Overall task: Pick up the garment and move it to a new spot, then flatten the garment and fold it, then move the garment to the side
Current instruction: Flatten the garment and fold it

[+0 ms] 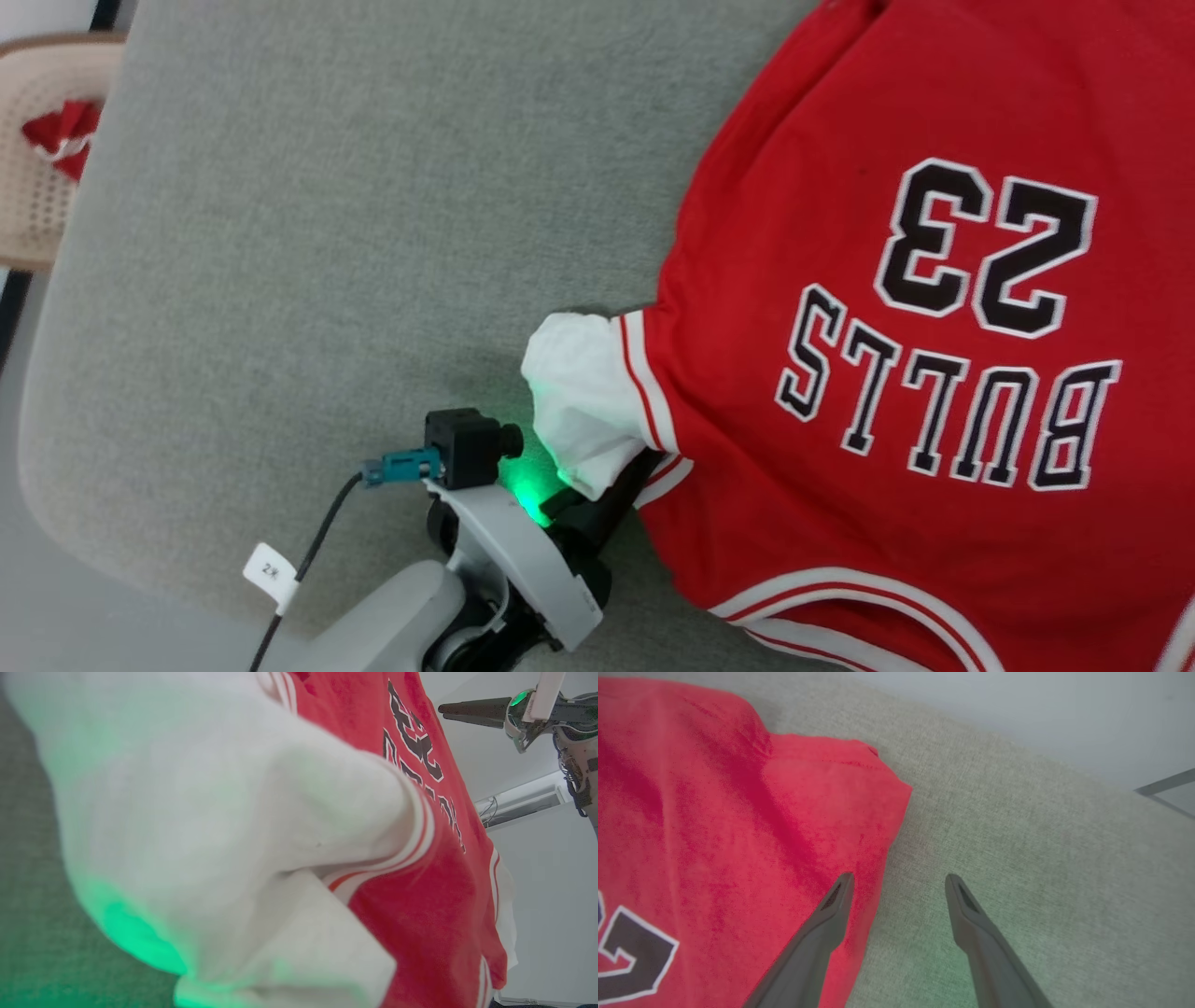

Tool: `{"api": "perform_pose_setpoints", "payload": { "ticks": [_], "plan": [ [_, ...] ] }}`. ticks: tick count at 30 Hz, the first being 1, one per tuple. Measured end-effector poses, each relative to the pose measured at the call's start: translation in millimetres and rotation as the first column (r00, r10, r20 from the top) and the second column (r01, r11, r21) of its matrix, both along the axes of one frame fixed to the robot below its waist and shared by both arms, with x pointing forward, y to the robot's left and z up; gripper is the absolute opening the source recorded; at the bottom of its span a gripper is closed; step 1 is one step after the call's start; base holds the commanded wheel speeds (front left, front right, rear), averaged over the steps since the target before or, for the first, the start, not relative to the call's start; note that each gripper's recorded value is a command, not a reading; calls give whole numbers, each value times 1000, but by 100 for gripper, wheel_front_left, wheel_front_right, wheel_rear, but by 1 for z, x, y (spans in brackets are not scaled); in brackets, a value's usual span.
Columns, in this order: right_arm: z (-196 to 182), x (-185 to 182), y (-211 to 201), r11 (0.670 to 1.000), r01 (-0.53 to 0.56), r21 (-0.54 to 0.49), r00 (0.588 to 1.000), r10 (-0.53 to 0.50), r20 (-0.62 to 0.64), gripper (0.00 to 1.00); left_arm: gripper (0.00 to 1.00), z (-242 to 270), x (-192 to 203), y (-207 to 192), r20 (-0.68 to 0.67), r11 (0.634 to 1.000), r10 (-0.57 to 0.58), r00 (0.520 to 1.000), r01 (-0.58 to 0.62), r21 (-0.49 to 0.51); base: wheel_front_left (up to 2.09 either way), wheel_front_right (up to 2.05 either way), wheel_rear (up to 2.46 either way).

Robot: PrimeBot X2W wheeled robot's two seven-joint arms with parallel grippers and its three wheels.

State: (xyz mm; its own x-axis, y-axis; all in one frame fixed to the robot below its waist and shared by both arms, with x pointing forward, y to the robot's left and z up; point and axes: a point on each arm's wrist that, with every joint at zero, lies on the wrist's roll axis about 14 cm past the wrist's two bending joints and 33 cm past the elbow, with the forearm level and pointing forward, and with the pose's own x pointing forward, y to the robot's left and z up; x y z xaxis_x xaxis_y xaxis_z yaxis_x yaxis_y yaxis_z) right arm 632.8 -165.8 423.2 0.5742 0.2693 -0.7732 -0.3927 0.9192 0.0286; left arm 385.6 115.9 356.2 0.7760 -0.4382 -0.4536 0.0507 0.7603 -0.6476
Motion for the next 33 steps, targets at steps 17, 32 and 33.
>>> {"api": "perform_pose_setpoints", "payload": {
  "ticks": [17,32,33],
  "plan": [
    [-39,7,31,999,-4,40,995,8,-101,0,0,0,-3,15,6,997,71,997,-72,8,0,0,0],
    [-3,-135,-61,1000,-14,20,983,17,-182,0,0,13,-28,33,27,996,66,997,-67,63,0,0,0],
    [-5,-150,-66,1000,-16,18,979,20,-203,0,0,14,-27,33,31,996,65,997,-67,66,0,0,0]
  ]
}}
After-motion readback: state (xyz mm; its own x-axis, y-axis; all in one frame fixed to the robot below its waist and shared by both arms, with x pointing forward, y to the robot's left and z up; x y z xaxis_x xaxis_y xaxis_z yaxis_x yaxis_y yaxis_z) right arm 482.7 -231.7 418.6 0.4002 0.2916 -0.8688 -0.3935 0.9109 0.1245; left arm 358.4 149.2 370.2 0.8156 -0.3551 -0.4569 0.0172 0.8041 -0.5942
